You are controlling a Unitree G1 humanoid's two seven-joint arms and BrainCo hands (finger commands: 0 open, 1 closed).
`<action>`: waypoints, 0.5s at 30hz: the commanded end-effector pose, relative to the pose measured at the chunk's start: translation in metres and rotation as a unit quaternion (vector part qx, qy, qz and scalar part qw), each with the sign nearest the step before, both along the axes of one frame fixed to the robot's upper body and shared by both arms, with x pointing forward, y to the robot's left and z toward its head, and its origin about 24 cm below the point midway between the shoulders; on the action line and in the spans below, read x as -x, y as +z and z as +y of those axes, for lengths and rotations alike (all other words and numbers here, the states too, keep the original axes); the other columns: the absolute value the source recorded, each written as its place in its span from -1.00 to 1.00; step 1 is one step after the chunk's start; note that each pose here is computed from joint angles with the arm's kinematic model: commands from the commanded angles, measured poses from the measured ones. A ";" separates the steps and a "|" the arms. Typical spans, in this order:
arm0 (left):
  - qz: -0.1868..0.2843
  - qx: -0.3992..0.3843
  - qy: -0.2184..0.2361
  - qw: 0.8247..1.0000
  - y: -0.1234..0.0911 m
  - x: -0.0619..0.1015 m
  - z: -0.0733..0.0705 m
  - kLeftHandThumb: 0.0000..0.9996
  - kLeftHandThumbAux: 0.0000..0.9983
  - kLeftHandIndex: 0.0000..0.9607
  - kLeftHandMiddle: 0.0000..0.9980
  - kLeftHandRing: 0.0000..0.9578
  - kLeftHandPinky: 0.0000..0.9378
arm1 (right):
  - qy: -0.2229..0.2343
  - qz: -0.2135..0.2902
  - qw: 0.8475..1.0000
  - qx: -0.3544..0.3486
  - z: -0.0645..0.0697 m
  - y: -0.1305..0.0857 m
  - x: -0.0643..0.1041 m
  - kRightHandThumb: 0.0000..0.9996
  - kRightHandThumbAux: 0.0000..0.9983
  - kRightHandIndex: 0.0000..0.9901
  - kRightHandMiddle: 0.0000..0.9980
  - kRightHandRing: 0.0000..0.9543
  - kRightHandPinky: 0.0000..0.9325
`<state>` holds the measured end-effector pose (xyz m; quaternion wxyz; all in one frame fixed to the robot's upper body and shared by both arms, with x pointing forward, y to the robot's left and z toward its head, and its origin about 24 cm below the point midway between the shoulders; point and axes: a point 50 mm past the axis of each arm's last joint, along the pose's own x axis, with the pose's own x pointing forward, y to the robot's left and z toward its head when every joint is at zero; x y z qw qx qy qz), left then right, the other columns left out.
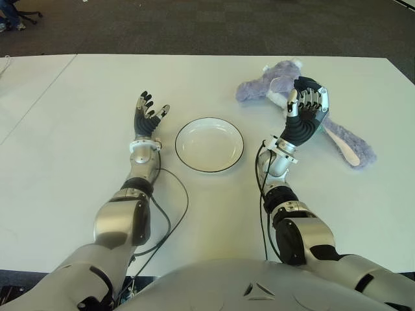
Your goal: Put the doll into the plate.
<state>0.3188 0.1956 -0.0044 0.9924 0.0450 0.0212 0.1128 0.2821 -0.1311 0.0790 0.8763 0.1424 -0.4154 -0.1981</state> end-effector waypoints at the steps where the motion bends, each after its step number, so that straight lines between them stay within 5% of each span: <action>1: 0.205 0.029 0.004 0.978 -0.087 0.077 -0.009 -0.75 0.42 -0.87 -0.78 -0.78 -0.71 | -0.008 0.084 0.995 -0.060 0.017 -0.044 0.033 -0.29 0.56 -0.27 -0.27 -0.28 -0.36; 4: 0.206 0.029 0.003 0.978 -0.087 0.077 -0.008 -0.75 0.43 -0.87 -0.78 -0.78 -0.71 | -0.005 0.077 0.996 -0.037 0.015 -0.037 0.027 -0.30 0.55 -0.31 -0.31 -0.35 -0.44; 7: 0.207 0.029 0.003 0.978 -0.087 0.076 -0.008 -0.74 0.43 -0.87 -0.79 -0.78 -0.69 | -0.009 0.096 0.990 0.103 0.004 -0.022 0.011 -0.56 0.41 -0.51 -0.61 -0.65 -0.72; 10: 0.206 0.028 0.003 0.978 -0.087 0.076 -0.008 -0.74 0.42 -0.87 -0.79 -0.78 -0.70 | -0.040 0.134 0.961 0.237 0.000 -0.015 0.000 -0.80 0.26 -0.70 -0.94 -0.97 -0.99; 12: 0.206 0.029 0.003 0.978 -0.087 0.076 -0.008 -0.74 0.42 -0.87 -0.79 -0.78 -0.70 | -0.059 0.153 0.946 0.279 -0.001 -0.014 -0.003 -0.81 0.25 -0.72 -0.96 -1.00 -1.00; 15: 0.207 0.031 0.004 0.978 -0.087 0.076 -0.008 -0.73 0.42 -0.88 -0.79 -0.78 -0.70 | -0.106 0.186 0.904 0.370 -0.006 -0.009 -0.014 -0.83 0.15 -0.79 -1.00 -1.00 -1.00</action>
